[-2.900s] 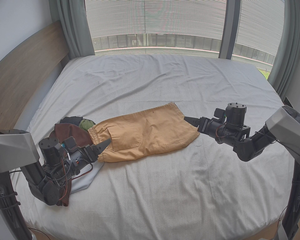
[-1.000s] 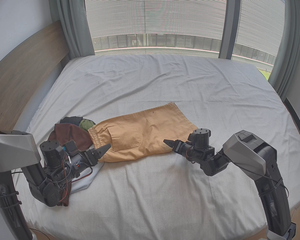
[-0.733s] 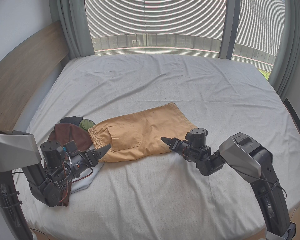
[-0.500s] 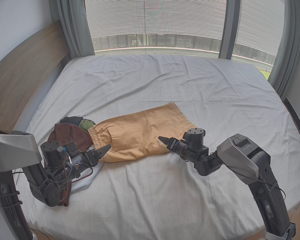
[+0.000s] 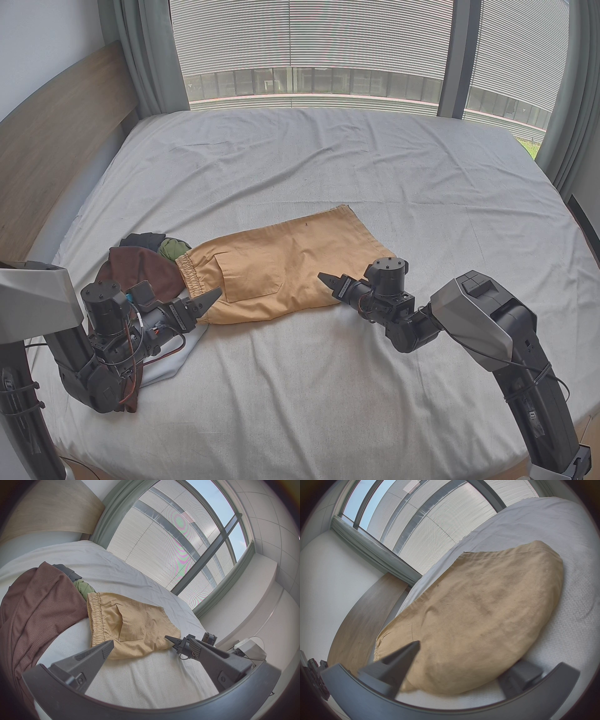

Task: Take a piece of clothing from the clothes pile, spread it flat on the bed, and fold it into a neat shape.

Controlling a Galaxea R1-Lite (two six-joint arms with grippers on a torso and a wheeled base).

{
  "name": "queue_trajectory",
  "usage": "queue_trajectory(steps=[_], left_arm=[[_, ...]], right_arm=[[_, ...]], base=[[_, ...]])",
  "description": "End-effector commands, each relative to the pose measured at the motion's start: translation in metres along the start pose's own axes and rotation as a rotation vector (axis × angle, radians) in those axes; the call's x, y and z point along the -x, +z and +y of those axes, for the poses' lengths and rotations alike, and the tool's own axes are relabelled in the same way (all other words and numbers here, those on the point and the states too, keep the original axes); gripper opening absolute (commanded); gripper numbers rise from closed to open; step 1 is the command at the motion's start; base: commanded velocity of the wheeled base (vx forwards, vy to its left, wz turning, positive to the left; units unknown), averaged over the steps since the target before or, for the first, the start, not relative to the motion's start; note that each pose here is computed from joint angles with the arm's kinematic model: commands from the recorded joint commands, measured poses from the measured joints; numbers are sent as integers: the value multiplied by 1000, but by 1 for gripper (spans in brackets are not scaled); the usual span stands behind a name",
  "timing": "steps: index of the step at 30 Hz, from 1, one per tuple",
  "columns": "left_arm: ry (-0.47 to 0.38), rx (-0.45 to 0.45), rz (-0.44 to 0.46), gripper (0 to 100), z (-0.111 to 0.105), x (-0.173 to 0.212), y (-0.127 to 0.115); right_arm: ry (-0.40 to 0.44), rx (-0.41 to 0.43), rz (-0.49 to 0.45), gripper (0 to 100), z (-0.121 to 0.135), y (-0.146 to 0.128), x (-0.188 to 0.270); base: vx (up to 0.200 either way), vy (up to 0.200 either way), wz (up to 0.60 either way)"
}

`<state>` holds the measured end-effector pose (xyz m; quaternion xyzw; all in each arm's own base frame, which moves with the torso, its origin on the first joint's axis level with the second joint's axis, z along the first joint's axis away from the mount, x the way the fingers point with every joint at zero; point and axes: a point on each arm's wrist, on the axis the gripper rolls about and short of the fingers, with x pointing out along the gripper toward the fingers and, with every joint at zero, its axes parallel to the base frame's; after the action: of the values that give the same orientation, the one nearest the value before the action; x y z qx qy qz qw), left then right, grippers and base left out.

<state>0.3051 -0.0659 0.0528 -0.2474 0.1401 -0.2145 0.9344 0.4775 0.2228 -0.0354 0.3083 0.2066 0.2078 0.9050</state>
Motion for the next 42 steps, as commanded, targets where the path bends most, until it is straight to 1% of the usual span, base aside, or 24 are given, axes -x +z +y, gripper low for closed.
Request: queue_trajectory(steps=[1, 4, 10, 14, 16, 20, 22, 25, 30, 31, 35, 37, 42], left_arm=[[1, 1, 2, 100, 0, 0, -1], [2, 3, 3, 100, 1, 0, -1], [3, 5, 2, 100, 1, -1, -1], [7, 6, 0, 100, 2, -1, 0], [13, 7, -4, 100, 4, 0, 1], [22, 11, -7, 100, 8, 0, 2], [24, 12, -4, 100, 9, 0, 1], [24, 13, -3, 100, 9, 0, 0], [26, 13, -4, 100, 9, 0, 1], [25, 13, -5, 100, 9, 0, 1], [24, 11, -4, 100, 9, 0, 1], [26, 11, -4, 100, 10, 0, 1], [29, 12, -7, 100, 10, 0, 2]], right_arm=[[-4, 0, 3, 0, -1, 0, 1], [-16, -3, 10, 0, -4, -2, 4], [-2, 7, -12, 0, 7, 10, 20], [-12, 56, -4, 0, 8, 12, 30], [-17, 64, -2, 0, 7, 12, 33], [-52, 83, 27, 0, 5, 9, 49], [-85, 109, 32, 0, 0, 8, 56], [-110, 136, 46, 0, -5, 5, 67], [-126, 136, 53, 0, -10, 1, 87], [-137, 134, 59, 0, -14, -2, 93], [-153, 133, 77, 0, -19, -10, 111], [-158, 147, 87, 0, -20, -13, 120], [-170, 149, 107, 0, -22, -20, 137]], base=[[0, 0, 0], [0, 0, 0], [0, 0, 0], [0, 0, 0], [0, 0, 0], [0, 0, 0], [0, 0, 0], [0, 0, 0], [0, 0, 0], [0, 0, 0], [0, 0, 0], [0, 0, 0], [0, 0, 0]])
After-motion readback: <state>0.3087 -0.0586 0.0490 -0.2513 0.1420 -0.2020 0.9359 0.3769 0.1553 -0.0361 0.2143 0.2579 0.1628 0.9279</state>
